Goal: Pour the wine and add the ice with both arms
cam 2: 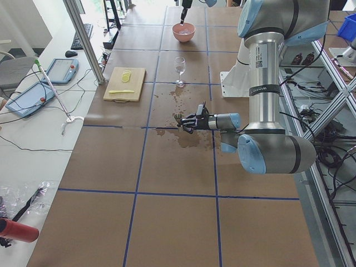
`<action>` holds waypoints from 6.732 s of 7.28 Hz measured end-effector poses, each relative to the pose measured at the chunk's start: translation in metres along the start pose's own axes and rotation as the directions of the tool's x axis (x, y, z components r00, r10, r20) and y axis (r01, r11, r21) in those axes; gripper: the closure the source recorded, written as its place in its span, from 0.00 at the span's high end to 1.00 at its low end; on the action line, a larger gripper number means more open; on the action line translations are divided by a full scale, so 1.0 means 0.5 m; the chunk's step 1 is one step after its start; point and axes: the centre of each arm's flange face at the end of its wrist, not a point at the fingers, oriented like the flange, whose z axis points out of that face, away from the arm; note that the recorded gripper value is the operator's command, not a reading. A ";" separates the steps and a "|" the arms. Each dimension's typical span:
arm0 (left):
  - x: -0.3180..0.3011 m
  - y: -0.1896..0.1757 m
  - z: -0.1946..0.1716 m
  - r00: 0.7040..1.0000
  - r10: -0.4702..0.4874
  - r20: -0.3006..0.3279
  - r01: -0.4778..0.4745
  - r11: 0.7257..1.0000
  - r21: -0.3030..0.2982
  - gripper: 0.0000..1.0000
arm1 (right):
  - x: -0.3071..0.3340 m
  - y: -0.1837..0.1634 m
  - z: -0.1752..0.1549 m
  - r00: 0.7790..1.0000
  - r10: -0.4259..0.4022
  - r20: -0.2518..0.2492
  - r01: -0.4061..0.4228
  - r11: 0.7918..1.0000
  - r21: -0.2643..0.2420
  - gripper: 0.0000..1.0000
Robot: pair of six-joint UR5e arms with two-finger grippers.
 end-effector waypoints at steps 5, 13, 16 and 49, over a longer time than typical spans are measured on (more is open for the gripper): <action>0.026 0.032 0.023 0.999 -0.010 0.032 0.009 0.999 0.052 0.41 | -0.016 0.000 -0.025 0.999 -0.002 0.034 0.002 1.000 -0.007 0.00; 0.028 0.033 0.023 1.000 -0.007 0.025 0.006 0.999 0.046 1.00 | -0.017 -0.005 -0.031 0.999 0.001 0.038 -0.001 1.000 -0.001 0.00; 0.040 0.040 0.017 0.999 -0.007 -0.045 0.004 0.998 -0.061 1.00 | -0.021 -0.011 -0.039 0.999 0.003 0.048 -0.003 1.000 0.004 0.00; 0.067 -0.735 -0.003 0.993 -0.107 -0.053 0.021 0.595 -0.803 1.00 | -0.957 0.157 -0.028 0.977 0.112 0.179 -0.084 0.984 -0.156 0.99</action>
